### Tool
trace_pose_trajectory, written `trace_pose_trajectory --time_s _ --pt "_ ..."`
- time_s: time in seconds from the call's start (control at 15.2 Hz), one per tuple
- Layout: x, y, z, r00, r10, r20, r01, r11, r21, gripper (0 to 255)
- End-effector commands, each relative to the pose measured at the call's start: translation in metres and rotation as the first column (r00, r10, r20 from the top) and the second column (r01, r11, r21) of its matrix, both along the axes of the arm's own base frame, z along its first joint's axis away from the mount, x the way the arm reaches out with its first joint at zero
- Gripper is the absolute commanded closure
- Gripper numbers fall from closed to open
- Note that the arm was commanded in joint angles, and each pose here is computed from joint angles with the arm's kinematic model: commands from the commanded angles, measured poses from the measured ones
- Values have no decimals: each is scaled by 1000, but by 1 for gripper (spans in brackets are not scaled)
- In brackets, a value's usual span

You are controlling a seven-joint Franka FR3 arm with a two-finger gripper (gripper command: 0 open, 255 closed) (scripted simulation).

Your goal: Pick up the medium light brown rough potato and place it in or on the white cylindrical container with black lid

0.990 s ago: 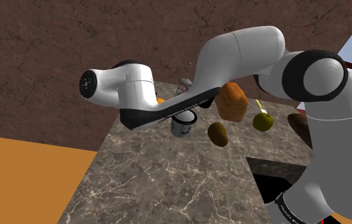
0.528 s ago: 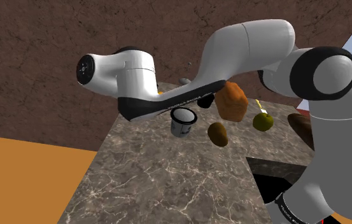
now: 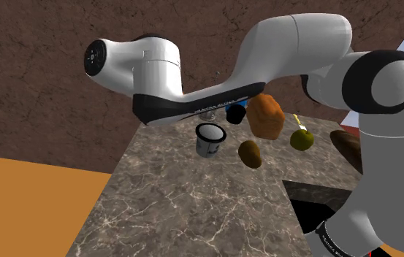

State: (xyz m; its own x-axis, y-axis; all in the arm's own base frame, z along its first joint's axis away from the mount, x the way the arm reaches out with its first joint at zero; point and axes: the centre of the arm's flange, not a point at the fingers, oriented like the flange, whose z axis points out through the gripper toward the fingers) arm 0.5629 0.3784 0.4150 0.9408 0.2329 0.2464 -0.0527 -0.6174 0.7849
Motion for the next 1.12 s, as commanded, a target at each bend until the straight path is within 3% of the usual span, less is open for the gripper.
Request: trace_pose_trajectory --time_s 0.0,0.2,1.06 --pt "0 -1 11 1000 0 0 0 1000 0 255" --pt "0 -1 23 1000 0 0 0 1000 0 255" --pt "-140 -90 33 1000 0 0 0 1000 0 255"
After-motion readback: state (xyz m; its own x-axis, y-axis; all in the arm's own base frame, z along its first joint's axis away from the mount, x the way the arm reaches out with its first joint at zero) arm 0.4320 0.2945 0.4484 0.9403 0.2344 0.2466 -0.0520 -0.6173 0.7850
